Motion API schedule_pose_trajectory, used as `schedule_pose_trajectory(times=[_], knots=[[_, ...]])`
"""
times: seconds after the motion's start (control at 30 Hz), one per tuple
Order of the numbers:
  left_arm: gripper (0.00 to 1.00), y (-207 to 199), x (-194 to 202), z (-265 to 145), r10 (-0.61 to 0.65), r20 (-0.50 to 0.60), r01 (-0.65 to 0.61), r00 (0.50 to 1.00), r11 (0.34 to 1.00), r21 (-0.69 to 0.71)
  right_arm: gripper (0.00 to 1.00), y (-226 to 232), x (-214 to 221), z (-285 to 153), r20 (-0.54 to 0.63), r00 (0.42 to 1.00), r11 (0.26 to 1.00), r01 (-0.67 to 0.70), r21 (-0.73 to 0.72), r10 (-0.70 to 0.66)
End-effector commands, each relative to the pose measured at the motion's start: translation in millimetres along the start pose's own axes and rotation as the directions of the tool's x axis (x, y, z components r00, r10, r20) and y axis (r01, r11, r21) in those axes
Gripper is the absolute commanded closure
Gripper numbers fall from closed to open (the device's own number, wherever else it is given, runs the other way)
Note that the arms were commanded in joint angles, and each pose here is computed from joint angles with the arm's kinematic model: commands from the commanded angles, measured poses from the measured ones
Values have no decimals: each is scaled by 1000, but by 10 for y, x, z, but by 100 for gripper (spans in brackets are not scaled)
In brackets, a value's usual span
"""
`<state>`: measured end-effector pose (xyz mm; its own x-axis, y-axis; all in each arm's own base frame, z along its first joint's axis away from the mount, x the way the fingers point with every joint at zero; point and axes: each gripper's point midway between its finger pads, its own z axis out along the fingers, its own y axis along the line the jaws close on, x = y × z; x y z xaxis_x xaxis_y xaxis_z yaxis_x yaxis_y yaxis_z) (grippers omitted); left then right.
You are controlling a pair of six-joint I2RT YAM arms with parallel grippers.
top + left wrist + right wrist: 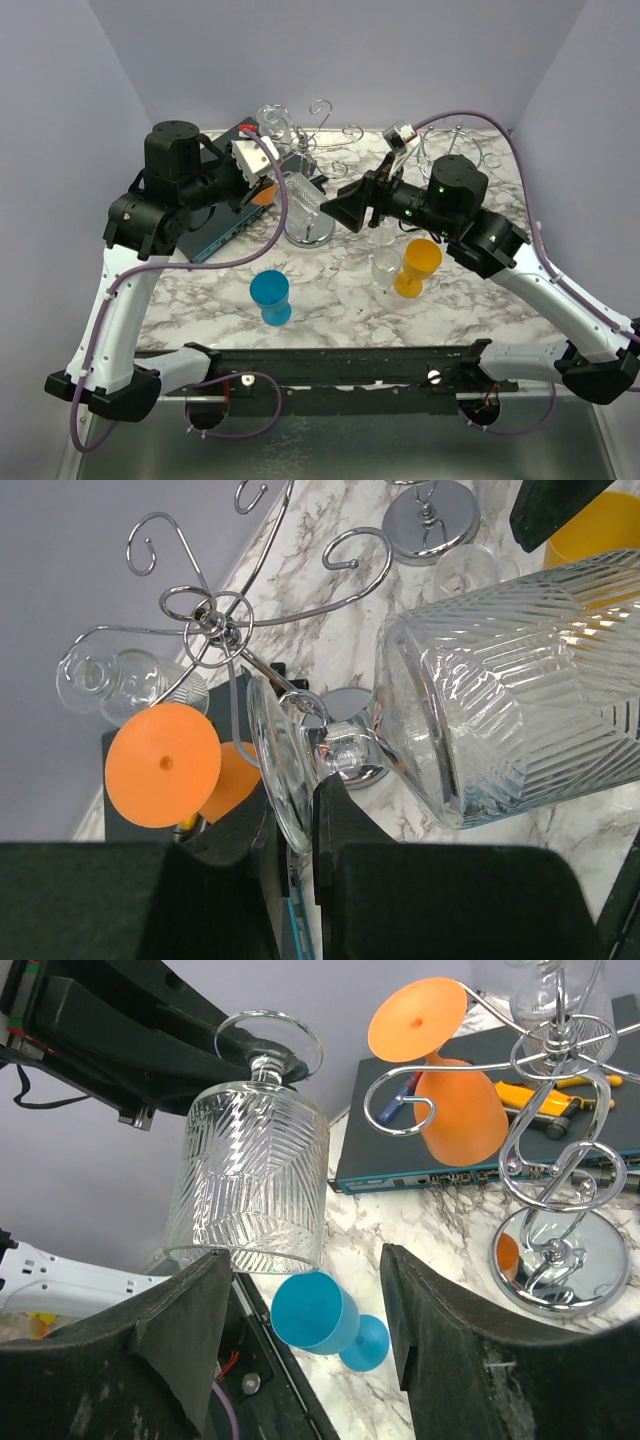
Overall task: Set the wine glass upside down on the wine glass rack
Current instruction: Turn the wine glass upside down at the wine rack.
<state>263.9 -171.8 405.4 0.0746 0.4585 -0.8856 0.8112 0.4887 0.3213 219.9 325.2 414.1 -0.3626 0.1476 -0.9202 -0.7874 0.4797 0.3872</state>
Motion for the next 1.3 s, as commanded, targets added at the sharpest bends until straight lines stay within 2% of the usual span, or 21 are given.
schedule_pose_trajectory(times=[0.0, 0.37, 0.57, 0.9, 1.07, 1.1, 1.27], knots=[[100, 61, -167, -64, 157, 65, -155, 985, 987, -33, 32, -16, 42, -24, -22, 1000, 1000, -3, 13, 3], [100, 101, -177, -66, 303, 81, -299, 949, 952, -57, 27, -73, 157, 4, -57, 998, 1000, -7, 29, 9], [100, 36, -206, -110, 411, 122, -406, 904, 912, -65, 23, -118, 248, -5, -76, 997, 999, -7, 42, 10], [100, 73, -268, -183, 497, 120, -487, 859, 867, -103, 18, -196, 380, -53, -111, 994, 998, 5, 70, 3], [100, 41, -260, -207, 599, 127, -588, 790, 800, -120, 3, -210, 198, -200, -74, 997, 993, 43, 112, -35], [100, 25, -266, -206, 628, 136, -615, 767, 778, -123, 1, -178, 143, -211, -60, 997, 994, 49, 101, -44], [100, -134, -255, -232, 767, 183, -755, 614, 639, -146, 0, 80, 77, -65, -62, 996, 997, 59, -49, -62]])
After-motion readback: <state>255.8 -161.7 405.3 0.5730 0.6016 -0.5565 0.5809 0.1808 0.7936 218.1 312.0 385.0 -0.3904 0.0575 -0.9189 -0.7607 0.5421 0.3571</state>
